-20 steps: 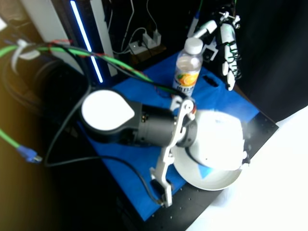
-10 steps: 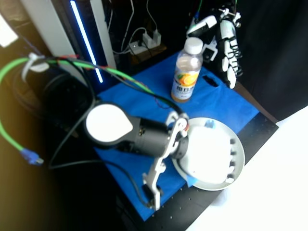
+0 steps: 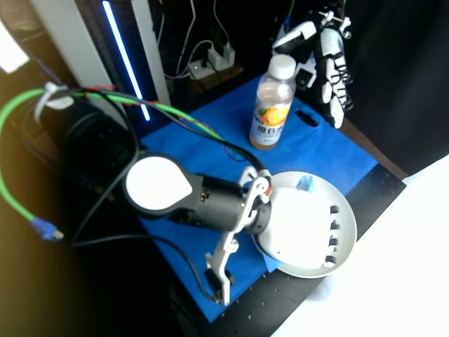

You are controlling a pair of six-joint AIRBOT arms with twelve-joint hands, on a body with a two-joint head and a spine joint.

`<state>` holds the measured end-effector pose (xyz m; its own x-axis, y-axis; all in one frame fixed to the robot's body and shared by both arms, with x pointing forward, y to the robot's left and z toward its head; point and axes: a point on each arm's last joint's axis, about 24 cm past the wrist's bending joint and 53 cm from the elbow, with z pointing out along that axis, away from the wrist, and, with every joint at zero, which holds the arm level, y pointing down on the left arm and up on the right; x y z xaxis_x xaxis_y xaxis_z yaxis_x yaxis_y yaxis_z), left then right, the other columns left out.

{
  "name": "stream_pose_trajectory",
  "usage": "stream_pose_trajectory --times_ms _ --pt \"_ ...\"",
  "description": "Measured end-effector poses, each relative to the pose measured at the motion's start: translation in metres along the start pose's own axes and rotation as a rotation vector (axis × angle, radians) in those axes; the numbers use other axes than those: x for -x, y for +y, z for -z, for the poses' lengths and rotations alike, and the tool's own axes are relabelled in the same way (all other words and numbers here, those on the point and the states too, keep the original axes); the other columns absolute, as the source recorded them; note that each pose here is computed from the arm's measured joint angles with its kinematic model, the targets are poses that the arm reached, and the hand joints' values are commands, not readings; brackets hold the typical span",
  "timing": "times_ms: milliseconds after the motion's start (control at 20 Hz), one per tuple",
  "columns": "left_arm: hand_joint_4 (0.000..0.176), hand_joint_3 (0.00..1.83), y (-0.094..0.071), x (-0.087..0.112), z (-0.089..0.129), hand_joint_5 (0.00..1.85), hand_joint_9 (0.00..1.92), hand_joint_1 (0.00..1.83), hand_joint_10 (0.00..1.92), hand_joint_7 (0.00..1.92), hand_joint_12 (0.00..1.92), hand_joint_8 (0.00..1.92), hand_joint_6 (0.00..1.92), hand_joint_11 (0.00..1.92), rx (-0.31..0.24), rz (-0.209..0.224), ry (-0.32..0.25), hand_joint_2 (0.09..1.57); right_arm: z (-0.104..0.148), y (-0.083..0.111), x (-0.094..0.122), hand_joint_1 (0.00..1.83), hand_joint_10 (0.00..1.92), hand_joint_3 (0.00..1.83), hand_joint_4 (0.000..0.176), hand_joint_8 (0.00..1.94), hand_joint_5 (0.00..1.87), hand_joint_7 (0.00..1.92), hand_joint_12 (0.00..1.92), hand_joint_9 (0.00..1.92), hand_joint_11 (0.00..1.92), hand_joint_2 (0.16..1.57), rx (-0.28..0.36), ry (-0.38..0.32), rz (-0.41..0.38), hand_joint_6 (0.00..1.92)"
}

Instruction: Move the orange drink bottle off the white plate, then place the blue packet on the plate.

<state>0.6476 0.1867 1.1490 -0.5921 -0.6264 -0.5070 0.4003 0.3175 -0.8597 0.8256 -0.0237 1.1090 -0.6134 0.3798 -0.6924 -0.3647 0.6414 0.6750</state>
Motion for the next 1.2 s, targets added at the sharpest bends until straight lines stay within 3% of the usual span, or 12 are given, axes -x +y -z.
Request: stream_pose_trajectory --times_ms 100,150,200,350,400,500,550,600,750,850,950,1200 --pt "0.123 0.01 0.000 0.000 0.000 0.00 0.02 0.12 0.00 0.01 0.15 0.00 0.00 0.04 0.000 -0.001 0.002 1.05 0.000 0.000 -0.002 0.93 0.24 0.00 0.000 0.01 0.46 0.68 1.18 0.63 0.29 0.95 0.001 0.006 0.007 0.00" --pt "0.136 0.00 0.000 -0.001 0.000 0.00 0.03 0.16 0.01 0.03 0.16 0.01 0.00 0.05 0.001 -0.002 0.003 1.03 0.000 0.000 -0.002 0.90 0.20 0.00 0.000 0.00 0.40 0.65 1.19 0.62 0.27 0.91 0.000 0.006 0.007 0.00" --pt "0.125 0.00 0.000 0.000 0.000 0.00 0.02 0.12 0.00 0.01 0.16 0.00 0.00 0.02 0.002 -0.003 0.003 1.03 0.000 0.000 -0.002 0.89 0.10 0.00 0.064 0.00 0.25 0.50 1.17 0.57 0.21 0.82 0.001 0.006 0.007 0.00" --pt "0.128 0.00 0.000 0.000 0.000 0.00 0.02 0.10 0.00 0.01 0.17 0.00 0.00 0.04 0.002 -0.003 0.004 1.03 0.000 0.000 -0.002 0.83 0.01 0.00 0.074 0.00 0.13 0.35 1.08 0.42 0.03 0.79 0.000 0.007 0.005 0.00" --pt "0.140 0.00 0.000 0.000 0.000 0.00 0.01 0.11 0.00 0.00 0.17 0.00 0.00 0.03 0.002 -0.004 0.003 1.01 0.001 0.002 -0.002 0.80 0.01 0.00 0.136 0.01 0.02 0.14 0.40 0.17 0.00 0.72 0.010 0.008 -0.004 0.01" --pt "0.143 0.00 0.000 0.001 0.000 0.00 0.01 0.11 0.00 0.00 0.17 0.00 0.00 0.02 0.004 -0.006 0.003 0.99 0.004 0.004 0.000 0.82 0.00 0.00 0.147 0.00 0.00 0.10 0.35 0.13 0.00 0.71 0.033 0.005 -0.037 0.00" --pt "0.137 0.00 0.000 0.003 0.001 0.00 0.02 0.11 0.00 0.01 0.18 0.00 0.00 0.03 0.005 -0.009 0.000 0.99 0.006 0.008 0.003 0.83 0.00 0.00 0.170 0.00 0.00 0.02 0.22 0.06 0.00 0.70 0.058 0.004 -0.062 0.00" --pt "0.154 0.00 0.000 0.005 0.002 0.00 0.03 0.15 0.01 0.02 0.19 0.01 0.00 0.04 0.008 -0.011 -0.004 0.98 0.010 0.012 0.006 0.81 0.00 0.00 0.175 0.00 0.00 0.00 0.08 0.01 0.00 0.68 0.085 0.001 -0.089 0.00" --pt "0.144 0.00 0.004 0.009 0.005 0.00 0.05 0.15 0.00 0.01 0.30 0.00 0.00 0.03 0.023 -0.003 -0.019 0.98 0.027 0.024 0.015 0.82 0.00 0.00 0.176 0.00 0.00 0.00 0.01 0.00 0.01 0.70 0.155 -0.007 -0.151 0.00" --pt "0.173 0.00 0.006 0.007 0.006 0.00 0.06 0.22 0.00 0.04 0.41 0.00 0.00 0.00 0.032 -0.001 -0.014 0.97 0.037 0.031 0.020 0.81 0.01 0.00 0.176 0.00 0.00 0.00 0.05 0.03 0.12 0.68 0.185 -0.019 -0.133 0.00" --pt "0.176 0.00 0.007 0.007 0.007 0.00 0.10 0.23 0.00 0.08 0.50 0.00 0.00 0.00 0.031 0.002 -0.017 0.94 0.045 0.039 0.023 0.79 0.00 0.01 0.176 0.00 0.00 0.00 0.45 0.11 0.01 0.64 0.218 -0.028 -0.134 0.00" --pt "0.176 0.00 0.010 0.026 0.021 0.00 0.08 0.13 0.00 0.03 0.44 0.00 0.00 0.00 0.061 -0.011 -0.064 0.94 0.080 0.067 0.047 0.82 0.00 0.00 0.176 0.00 0.00 0.00 0.30 0.08 0.00 0.65 0.330 -0.067 -0.128 0.00"
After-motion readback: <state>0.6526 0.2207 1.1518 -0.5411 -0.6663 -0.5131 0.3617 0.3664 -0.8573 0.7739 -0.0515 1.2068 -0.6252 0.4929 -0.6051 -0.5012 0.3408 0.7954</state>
